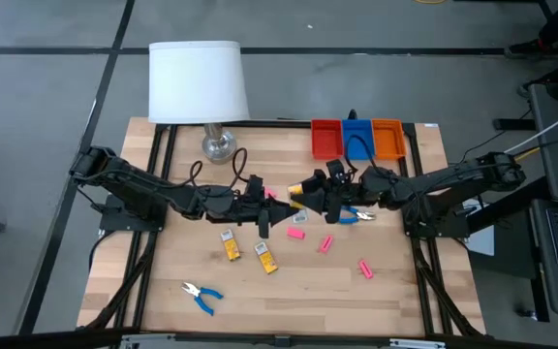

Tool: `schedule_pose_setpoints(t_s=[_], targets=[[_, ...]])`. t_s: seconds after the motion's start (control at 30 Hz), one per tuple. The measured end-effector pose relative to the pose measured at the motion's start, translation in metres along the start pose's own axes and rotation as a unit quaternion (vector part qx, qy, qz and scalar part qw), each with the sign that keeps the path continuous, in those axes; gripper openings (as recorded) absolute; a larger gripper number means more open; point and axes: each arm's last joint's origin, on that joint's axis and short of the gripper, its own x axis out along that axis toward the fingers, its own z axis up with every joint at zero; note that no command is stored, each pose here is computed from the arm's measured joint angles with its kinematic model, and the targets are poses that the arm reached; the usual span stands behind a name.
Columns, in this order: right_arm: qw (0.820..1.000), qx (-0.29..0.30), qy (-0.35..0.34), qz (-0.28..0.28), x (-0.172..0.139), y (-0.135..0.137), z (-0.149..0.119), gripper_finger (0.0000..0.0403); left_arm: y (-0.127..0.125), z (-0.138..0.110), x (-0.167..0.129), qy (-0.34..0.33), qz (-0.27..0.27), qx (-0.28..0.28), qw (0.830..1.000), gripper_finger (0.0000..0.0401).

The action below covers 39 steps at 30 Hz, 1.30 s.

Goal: Pick & Place School Supplies
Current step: Put the top crayon box into the orange bin

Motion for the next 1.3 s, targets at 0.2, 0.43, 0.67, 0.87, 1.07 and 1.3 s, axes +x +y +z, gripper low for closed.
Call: schedule_pose_setpoints(t_s=[0.2,0.43,0.67,0.87,1.07,1.3], targets=[[1.000,-0.002,0.002,0.001,0.000,0.000,0.000,0.0136,0.002,0.001,0.001,0.003,0.000,0.005,1.000,0.0027],[1.000,-0.012,0.008,0.004,0.000,0.000,0.000,0.0035,0.004,0.003,0.002,0.009,-0.001,0.016,1.000,0.0038],[1.000,-0.021,0.007,0.009,-0.001,0.001,0.001,0.0036,0.000,0.004,-0.001,0.039,-0.035,0.042,0.998,0.0071],[0.999,-0.032,-0.012,-0.006,-0.008,0.000,0.016,0.0036,-0.012,0.004,-0.025,0.101,-0.028,0.066,0.992,0.0096],[0.983,-0.029,0.052,-0.173,-0.036,-0.020,0.025,0.0036,-0.013,-0.012,-0.073,0.164,0.124,0.098,0.974,0.0107],[0.884,0.053,0.091,-0.456,-0.122,-0.039,0.034,0.0036,-0.021,-0.041,-0.130,0.136,0.237,0.082,0.958,0.0098]])
